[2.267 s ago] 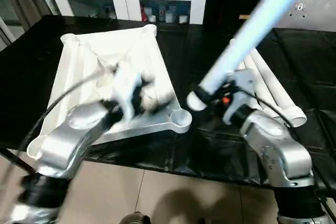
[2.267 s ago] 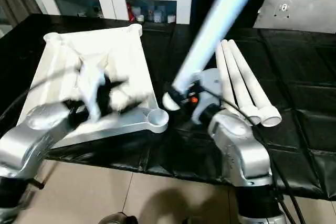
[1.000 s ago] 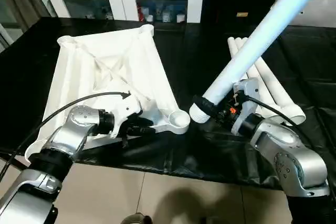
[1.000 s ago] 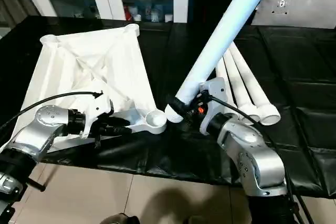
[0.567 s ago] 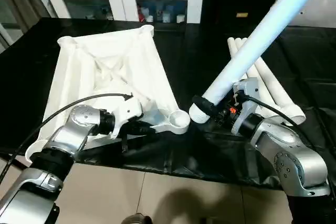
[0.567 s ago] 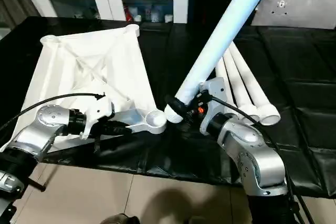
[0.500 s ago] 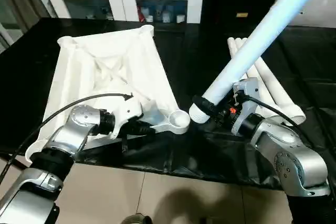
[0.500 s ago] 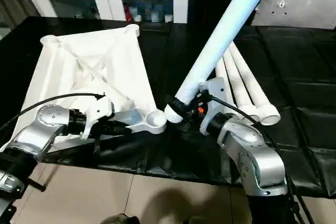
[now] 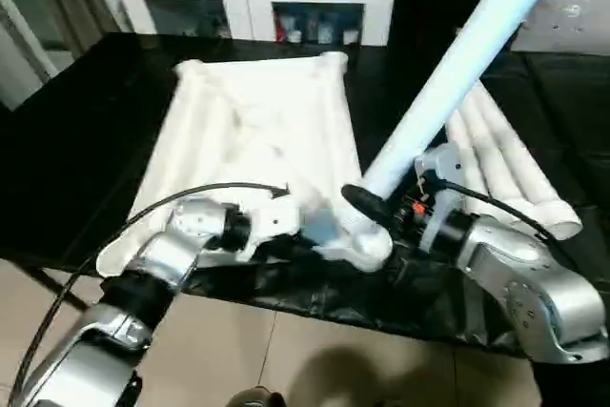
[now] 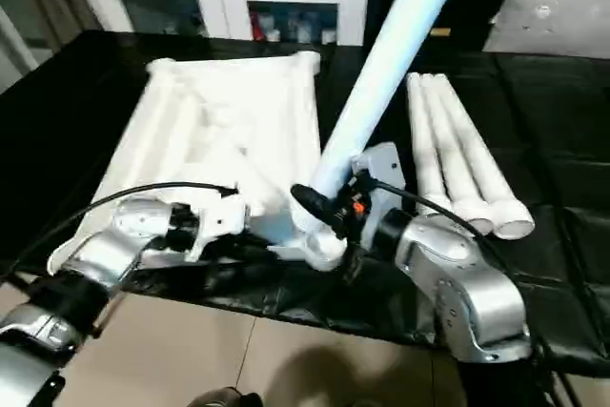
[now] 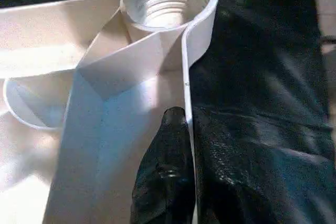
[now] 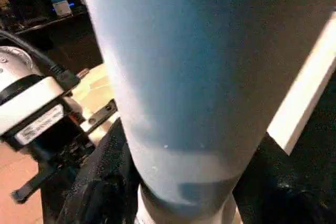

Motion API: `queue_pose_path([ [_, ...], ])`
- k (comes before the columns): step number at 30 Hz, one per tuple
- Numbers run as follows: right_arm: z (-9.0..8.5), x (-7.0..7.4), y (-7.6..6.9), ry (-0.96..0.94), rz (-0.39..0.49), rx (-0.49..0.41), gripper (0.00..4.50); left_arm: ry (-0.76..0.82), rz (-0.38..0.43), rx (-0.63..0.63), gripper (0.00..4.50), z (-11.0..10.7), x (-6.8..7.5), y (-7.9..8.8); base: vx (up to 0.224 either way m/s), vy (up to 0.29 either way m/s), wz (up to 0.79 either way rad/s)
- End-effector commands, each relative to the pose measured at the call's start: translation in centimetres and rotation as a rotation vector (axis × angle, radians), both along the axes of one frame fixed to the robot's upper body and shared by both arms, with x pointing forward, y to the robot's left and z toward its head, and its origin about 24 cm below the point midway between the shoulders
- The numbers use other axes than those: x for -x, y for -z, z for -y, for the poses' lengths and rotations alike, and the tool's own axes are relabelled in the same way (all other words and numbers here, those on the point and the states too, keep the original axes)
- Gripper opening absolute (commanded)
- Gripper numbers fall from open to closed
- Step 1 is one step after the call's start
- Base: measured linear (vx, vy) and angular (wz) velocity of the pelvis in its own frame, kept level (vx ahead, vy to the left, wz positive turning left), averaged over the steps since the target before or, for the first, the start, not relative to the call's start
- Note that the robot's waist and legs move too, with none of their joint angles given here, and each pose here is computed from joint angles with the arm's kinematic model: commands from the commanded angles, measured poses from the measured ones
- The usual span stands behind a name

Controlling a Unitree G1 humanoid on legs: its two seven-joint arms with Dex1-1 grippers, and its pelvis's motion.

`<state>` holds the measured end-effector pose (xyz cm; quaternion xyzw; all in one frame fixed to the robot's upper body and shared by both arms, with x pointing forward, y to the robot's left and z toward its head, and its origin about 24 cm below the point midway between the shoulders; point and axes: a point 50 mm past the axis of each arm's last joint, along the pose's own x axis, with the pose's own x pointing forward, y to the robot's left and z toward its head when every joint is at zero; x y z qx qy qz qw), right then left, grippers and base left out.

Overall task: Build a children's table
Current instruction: Insert table leg to table base

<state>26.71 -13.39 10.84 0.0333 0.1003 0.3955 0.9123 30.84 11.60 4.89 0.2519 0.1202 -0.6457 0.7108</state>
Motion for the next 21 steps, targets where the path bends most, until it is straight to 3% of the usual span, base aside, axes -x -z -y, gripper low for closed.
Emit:
queue_pose_path([
  [1,-0.2,0.2,0.0,-0.016,-0.004,0.027,1.93,-0.061,0.025,-0.002,0.0,-1.0,0.0,0.4,0.0,0.0,0.0],
  [6,-0.2,-0.1,0.7,-0.016,-0.04,0.085,1.93,-0.054,-0.029,0.046,0.0,-1.7,0.6,0.1,0.0,0.0,0.0],
  [8,-0.1,-0.6,1.1,-0.014,-0.063,0.13,1.93,-0.062,-0.092,0.098,0.0,-1.7,0.7,-0.2,0.0,0.0,0.0],
  [21,-0.9,-1.1,2.1,-0.118,-0.145,0.181,1.93,-0.083,-0.098,0.075,0.0,-1.8,0.8,-0.1,0.0,0.0,0.0],
])
